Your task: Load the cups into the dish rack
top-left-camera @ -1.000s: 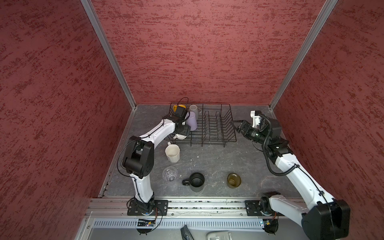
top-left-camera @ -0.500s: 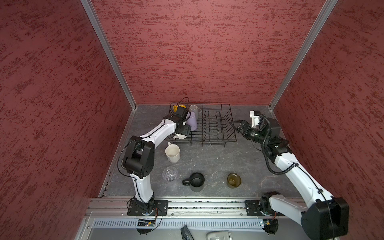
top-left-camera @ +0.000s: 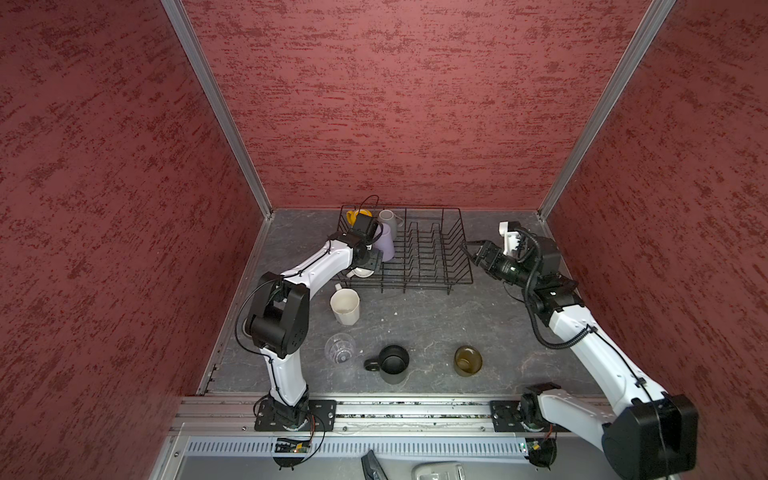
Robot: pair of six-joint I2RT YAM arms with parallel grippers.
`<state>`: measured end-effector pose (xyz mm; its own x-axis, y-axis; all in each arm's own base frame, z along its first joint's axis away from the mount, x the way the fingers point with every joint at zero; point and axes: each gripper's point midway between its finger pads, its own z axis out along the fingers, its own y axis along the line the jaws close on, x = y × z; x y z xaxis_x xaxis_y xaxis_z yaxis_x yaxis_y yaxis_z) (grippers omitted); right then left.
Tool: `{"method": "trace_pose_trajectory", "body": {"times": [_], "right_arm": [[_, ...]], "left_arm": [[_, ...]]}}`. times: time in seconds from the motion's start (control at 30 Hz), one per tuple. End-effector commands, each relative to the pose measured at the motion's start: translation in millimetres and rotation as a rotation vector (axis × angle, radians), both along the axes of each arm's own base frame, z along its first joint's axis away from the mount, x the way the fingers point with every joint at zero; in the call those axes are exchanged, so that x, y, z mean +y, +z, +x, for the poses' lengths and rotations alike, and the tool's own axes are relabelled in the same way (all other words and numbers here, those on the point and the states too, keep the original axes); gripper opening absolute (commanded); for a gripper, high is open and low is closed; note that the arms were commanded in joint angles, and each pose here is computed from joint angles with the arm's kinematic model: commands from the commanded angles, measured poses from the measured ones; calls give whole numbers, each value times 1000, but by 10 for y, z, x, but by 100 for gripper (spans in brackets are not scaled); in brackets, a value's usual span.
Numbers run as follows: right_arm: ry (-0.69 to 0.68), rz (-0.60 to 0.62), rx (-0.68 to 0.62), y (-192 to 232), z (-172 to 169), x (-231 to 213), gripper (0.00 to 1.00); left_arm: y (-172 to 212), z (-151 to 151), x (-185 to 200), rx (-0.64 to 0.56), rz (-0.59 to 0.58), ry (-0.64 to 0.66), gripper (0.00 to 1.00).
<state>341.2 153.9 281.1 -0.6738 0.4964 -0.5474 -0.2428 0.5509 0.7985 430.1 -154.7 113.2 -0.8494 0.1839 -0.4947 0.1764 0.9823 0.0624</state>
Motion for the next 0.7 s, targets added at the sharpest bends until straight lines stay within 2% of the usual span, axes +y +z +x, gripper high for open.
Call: {"method": "trace_pose_trajectory", "body": {"times": [0.0, 0.53, 0.57, 0.67], "right_arm": [[-9, 11, -22, 64, -10, -32, 99], [-10, 10, -17, 54, -34, -39, 99], [-11, 11, -19, 62, -35, -40, 99], [-11, 11, -21, 65, -37, -42, 99]], "left_arm": [[-149, -30, 126, 20, 40, 69, 84], [55, 3, 258, -95, 15, 191, 86], [55, 3, 257, -94, 15, 191, 84], [19, -17, 220, -76, 4, 172, 71]]}}
